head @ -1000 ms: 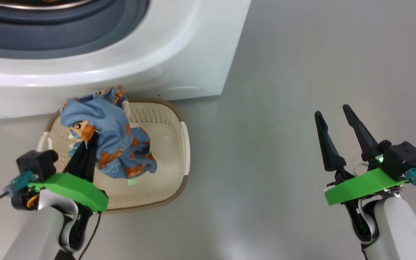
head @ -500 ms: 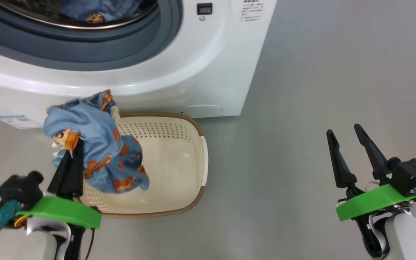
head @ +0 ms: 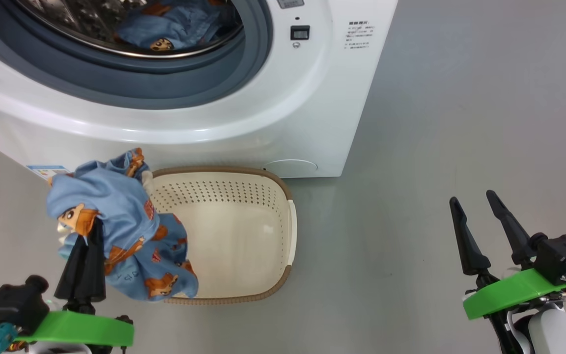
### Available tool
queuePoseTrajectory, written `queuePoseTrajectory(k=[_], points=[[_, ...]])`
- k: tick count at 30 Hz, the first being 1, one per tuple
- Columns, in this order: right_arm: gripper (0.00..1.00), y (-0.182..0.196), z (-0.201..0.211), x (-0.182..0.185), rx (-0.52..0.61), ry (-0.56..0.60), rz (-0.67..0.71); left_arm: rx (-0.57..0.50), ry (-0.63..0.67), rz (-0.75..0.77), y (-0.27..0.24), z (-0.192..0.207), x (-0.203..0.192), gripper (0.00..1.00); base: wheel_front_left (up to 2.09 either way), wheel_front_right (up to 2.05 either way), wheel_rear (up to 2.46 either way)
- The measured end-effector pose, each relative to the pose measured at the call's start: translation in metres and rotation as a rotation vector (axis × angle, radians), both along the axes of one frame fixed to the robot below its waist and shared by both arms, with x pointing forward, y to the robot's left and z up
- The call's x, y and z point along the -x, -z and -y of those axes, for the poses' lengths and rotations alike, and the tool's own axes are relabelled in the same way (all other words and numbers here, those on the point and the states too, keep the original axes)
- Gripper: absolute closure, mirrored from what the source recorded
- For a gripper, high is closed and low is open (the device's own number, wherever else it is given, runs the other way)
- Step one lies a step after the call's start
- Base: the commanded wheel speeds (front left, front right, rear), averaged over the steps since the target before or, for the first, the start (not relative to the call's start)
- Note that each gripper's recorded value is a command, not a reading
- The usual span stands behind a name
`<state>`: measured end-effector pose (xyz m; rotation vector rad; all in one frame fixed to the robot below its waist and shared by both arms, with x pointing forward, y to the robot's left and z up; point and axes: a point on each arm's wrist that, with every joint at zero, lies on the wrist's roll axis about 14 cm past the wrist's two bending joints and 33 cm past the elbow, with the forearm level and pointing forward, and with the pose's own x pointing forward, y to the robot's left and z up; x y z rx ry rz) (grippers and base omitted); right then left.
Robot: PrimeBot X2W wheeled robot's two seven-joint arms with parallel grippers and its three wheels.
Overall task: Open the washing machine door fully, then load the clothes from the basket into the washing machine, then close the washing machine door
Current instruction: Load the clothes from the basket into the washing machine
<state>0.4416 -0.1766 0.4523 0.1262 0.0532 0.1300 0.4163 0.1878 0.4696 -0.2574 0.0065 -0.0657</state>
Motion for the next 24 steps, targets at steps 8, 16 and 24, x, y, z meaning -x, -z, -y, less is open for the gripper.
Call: queuePoseTrajectory(k=[8,16,24], points=[[0.00,0.002,-0.001,0.004,0.000,-0.004,-0.008,0.009,-0.020,0.015,-0.005,-0.003,0.005,1.00,0.00,0.00,0.00],[0.00,0.016,0.001,0.002,-0.003,0.003,-0.041,0.006,-0.011,0.068,-0.017,-0.002,-0.024,1.00,0.00,0.00,0.00],[0.00,0.030,0.001,-0.006,-0.020,0.021,-0.069,-0.025,0.014,0.177,-0.043,-0.002,-0.086,1.00,0.00,0.00,0.00]])
